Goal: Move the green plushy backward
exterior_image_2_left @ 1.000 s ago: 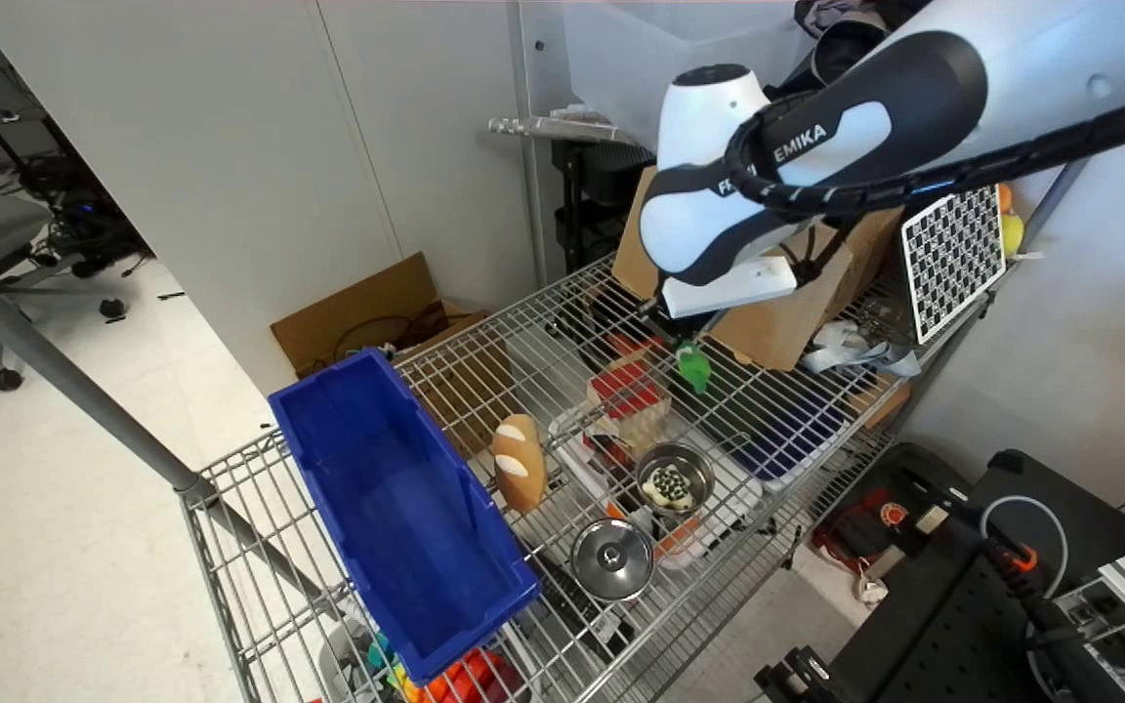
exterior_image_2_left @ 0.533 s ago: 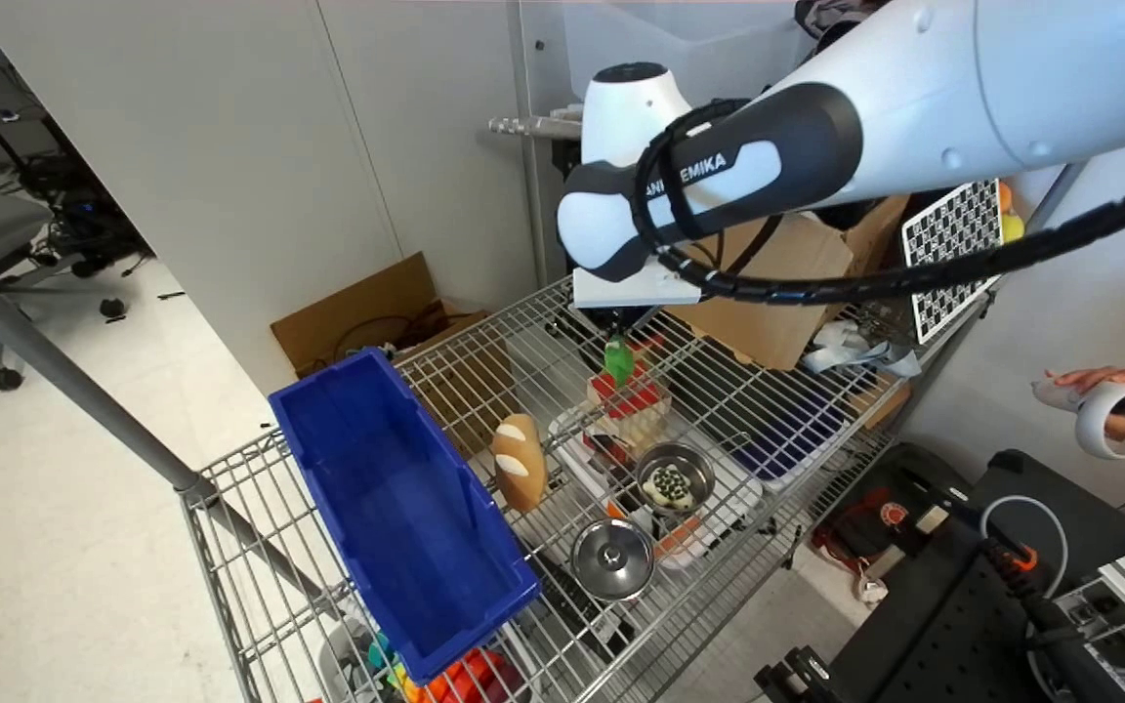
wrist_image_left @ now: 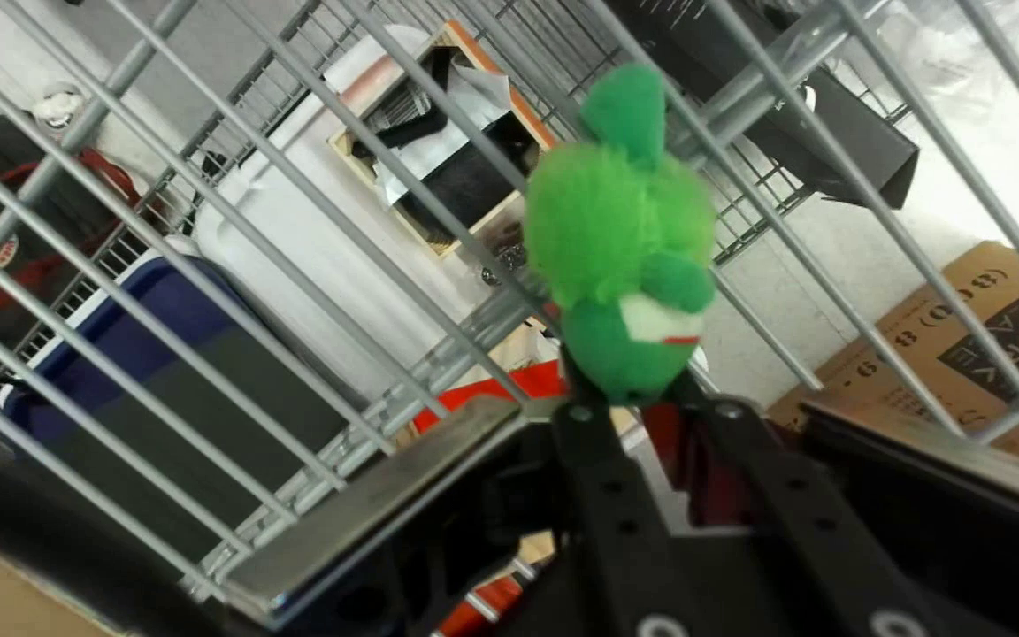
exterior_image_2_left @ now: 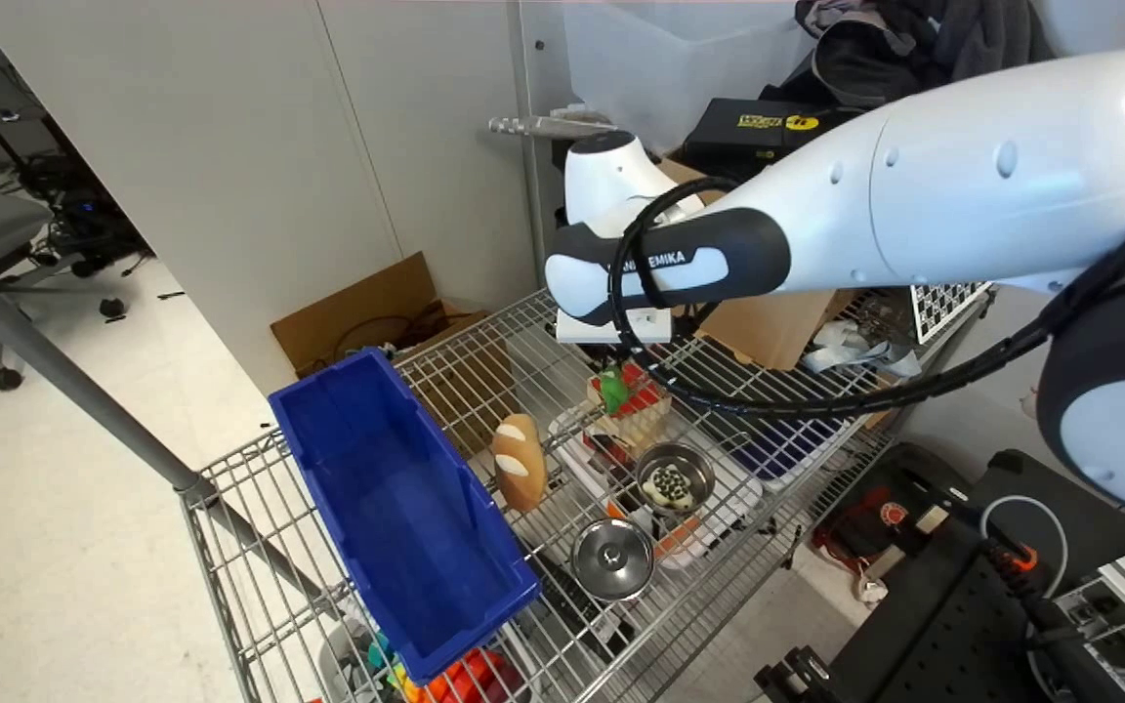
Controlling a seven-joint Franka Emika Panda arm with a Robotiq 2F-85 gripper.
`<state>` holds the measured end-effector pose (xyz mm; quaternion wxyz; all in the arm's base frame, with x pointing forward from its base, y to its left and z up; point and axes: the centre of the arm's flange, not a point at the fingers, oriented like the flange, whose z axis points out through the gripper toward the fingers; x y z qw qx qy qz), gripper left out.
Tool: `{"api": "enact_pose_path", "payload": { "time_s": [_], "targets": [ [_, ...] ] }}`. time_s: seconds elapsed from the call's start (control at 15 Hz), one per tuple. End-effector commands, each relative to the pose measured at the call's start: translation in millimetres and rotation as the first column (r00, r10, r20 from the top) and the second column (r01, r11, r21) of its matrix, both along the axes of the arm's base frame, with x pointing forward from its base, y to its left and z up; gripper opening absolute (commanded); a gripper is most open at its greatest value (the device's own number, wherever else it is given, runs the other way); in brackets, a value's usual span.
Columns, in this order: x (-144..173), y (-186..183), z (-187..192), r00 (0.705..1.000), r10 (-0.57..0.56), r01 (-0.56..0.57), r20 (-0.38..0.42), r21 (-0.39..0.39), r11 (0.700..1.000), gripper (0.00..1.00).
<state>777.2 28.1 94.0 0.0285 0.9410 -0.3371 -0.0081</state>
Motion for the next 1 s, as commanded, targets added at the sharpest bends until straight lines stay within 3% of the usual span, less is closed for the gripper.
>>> {"api": "enact_pose_path", "payload": {
  "time_s": [0.0, 0.2, 0.47, 0.67, 0.73, 0.93],
  "targets": [
    [75.4, 6.6, -15.0, 1.000, -0.007, 0.007, -0.022, -0.017, 1.000, 0.49],
    [68.1, 10.9, 12.8, 0.998, 0.038, -0.037, -0.058, 0.007, 0.999, 0.70],
    [34.1, 3.5, 71.7, 0.988, 0.106, -0.105, -0.112, 0.016, 0.994, 0.99],
    [10.3, -15.0, 108.4, 0.960, 0.184, -0.158, -0.212, 0.134, 0.978, 1.00],
    [6.0, -0.5, 82.6, 0.977, 0.147, -0.140, -0.155, 0.057, 0.989, 1.00],
    [2.9, -15.4, 107.2, 0.967, 0.177, -0.161, -0.184, 0.098, 0.982, 1.00]
  ]
}}
